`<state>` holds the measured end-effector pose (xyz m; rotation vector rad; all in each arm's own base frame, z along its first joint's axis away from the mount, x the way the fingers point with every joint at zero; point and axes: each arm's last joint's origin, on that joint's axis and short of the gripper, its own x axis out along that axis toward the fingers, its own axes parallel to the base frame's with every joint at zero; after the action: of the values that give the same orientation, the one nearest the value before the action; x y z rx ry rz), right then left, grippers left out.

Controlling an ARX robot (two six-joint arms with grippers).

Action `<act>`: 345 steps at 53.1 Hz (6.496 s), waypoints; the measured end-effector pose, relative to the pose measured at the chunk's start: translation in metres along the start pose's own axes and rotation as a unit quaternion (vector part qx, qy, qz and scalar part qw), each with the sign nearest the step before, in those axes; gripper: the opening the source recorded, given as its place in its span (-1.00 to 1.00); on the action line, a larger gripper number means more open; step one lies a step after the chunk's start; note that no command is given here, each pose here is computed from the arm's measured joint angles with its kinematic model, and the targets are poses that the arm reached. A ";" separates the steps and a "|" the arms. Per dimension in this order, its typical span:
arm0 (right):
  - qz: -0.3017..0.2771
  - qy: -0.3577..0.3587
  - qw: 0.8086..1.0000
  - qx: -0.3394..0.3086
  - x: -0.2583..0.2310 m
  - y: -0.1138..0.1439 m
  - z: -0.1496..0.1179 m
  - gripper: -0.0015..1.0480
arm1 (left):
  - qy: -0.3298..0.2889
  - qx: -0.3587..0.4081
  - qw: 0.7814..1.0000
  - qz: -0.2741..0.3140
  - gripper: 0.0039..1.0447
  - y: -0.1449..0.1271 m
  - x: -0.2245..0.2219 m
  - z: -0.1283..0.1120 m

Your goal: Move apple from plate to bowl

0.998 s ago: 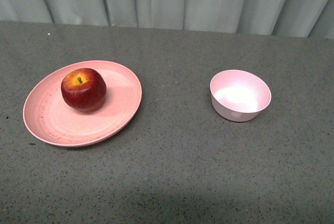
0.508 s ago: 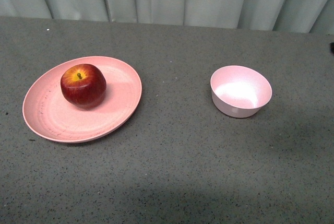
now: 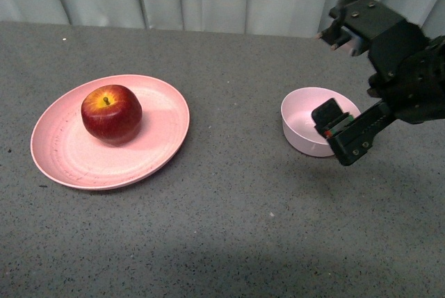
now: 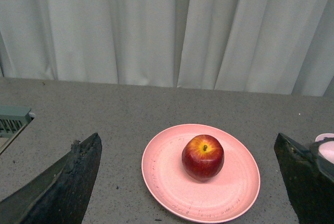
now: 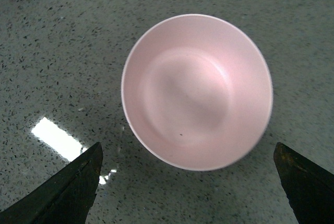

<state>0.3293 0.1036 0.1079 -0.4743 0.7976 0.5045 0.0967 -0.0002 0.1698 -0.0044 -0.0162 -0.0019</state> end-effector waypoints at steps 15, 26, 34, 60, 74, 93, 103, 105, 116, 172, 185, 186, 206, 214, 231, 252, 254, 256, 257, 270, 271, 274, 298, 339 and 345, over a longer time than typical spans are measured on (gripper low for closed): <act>0.022 0.029 0.999 -0.022 0.035 0.013 0.014 0.82 | 0.000 0.000 1.000 0.000 0.88 0.000 0.000 0.000; 0.034 0.061 0.997 -0.033 0.060 0.023 0.015 0.82 | 0.000 0.000 1.000 0.000 0.88 0.000 0.000 0.000; 0.037 0.075 0.996 -0.029 0.070 0.027 0.017 0.71 | 0.000 0.000 1.000 0.000 0.88 0.000 0.000 0.000; 0.021 0.091 0.995 -0.032 0.076 0.023 0.016 -0.79 | 0.000 0.000 1.000 0.000 0.88 0.000 0.000 0.000; 0.014 0.085 0.995 -0.043 0.076 0.020 0.017 -0.98 | 0.000 0.000 1.000 0.000 0.88 0.000 0.000 0.000; 0.048 0.021 0.995 -0.085 0.043 0.032 0.051 -0.98 | 0.000 0.000 1.000 0.000 0.88 0.000 0.000 0.000; 0.094 0.009 0.988 -0.119 0.040 0.067 0.068 -0.98 | 0.000 0.000 1.000 0.000 0.88 0.000 0.000 0.000; 0.105 0.009 0.986 -0.127 0.042 0.076 0.069 -0.98 | 0.000 0.000 1.000 0.000 0.88 0.000 0.000 0.000; 0.135 0.016 0.980 -0.145 0.057 0.104 0.074 -0.98 | 0.000 0.000 1.000 0.000 0.88 0.000 0.000 0.000; -0.053 -0.027 0.997 -0.044 0.043 0.051 0.074 0.82 | 0.000 0.000 1.000 0.000 0.88 0.000 0.000 0.000; -0.125 -0.073 0.989 0.012 0.005 0.023 0.058 0.82 | 0.000 0.000 1.000 0.000 0.88 0.000 0.000 0.000; -0.128 -0.077 0.989 0.013 0.002 0.022 0.056 0.82 | 0.000 0.000 1.000 0.000 0.88 0.000 0.000 0.000; -0.247 -0.382 0.864 0.214 -0.077 0.000 -0.021 -0.28 | 0.000 0.000 1.000 0.001 0.88 0.000 0.000 0.000; -0.240 -0.361 0.874 0.218 -0.099 0.000 -0.048 -0.76 | 0.000 0.000 1.000 0.000 0.88 0.000 0.000 0.000; -0.241 -0.371 0.869 0.222 -0.144 0.007 -0.093 -0.98 | 0.000 0.000 1.000 0.000 0.88 0.000 0.000 0.000; -0.243 -0.371 0.868 0.225 -0.171 0.012 -0.123 -0.98 | 0.000 0.000 1.000 0.000 0.88 0.000 0.000 0.000; -0.241 -0.372 0.868 0.224 -0.173 0.013 -0.125 -0.98 | 0.000 0.000 1.000 0.000 0.88 0.000 0.000 0.000; -0.241 -0.372 0.868 0.224 -0.174 0.015 -0.126 -0.98 | 0.000 0.000 1.000 0.000 0.88 0.000 0.000 0.000; -0.240 -0.372 0.868 0.223 -0.175 0.015 -0.126 -0.98 | 0.000 0.000 1.000 0.000 0.88 0.000 0.000 0.000; -0.242 -0.377 0.866 0.222 -0.185 0.022 -0.131 -0.98 | 0.000 0.000 1.000 0.000 0.88 0.000 0.000 0.000; -0.242 -0.377 0.866 0.222 -0.185 0.022 -0.132 -0.98 | 0.000 0.000 1.000 0.000 0.88 0.000 0.000 0.000; -0.242 -0.378 0.866 0.222 -0.187 0.023 -0.132 -0.98 | 0.000 0.000 1.000 0.000 0.88 0.000 0.000 0.000; -0.243 -0.383 0.863 0.221 -0.198 0.031 -0.139 -0.98 | 0.000 0.000 1.000 0.000 0.88 0.000 0.000 0.000; -0.242 -0.381 0.865 0.221 -0.207 0.043 -0.151 -0.98 | 0.000 0.000 1.000 0.000 0.88 0.000 0.000 0.000; -0.242 -0.381 0.865 0.221 -0.207 0.043 -0.151 -0.54 | 0.000 0.000 1.000 0.000 0.88 0.000 0.000 0.000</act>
<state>0.0976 0.0003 0.1655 -0.0105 -0.0036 0.0030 0.0967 -0.0002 0.1699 -0.0044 -0.0166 -0.0016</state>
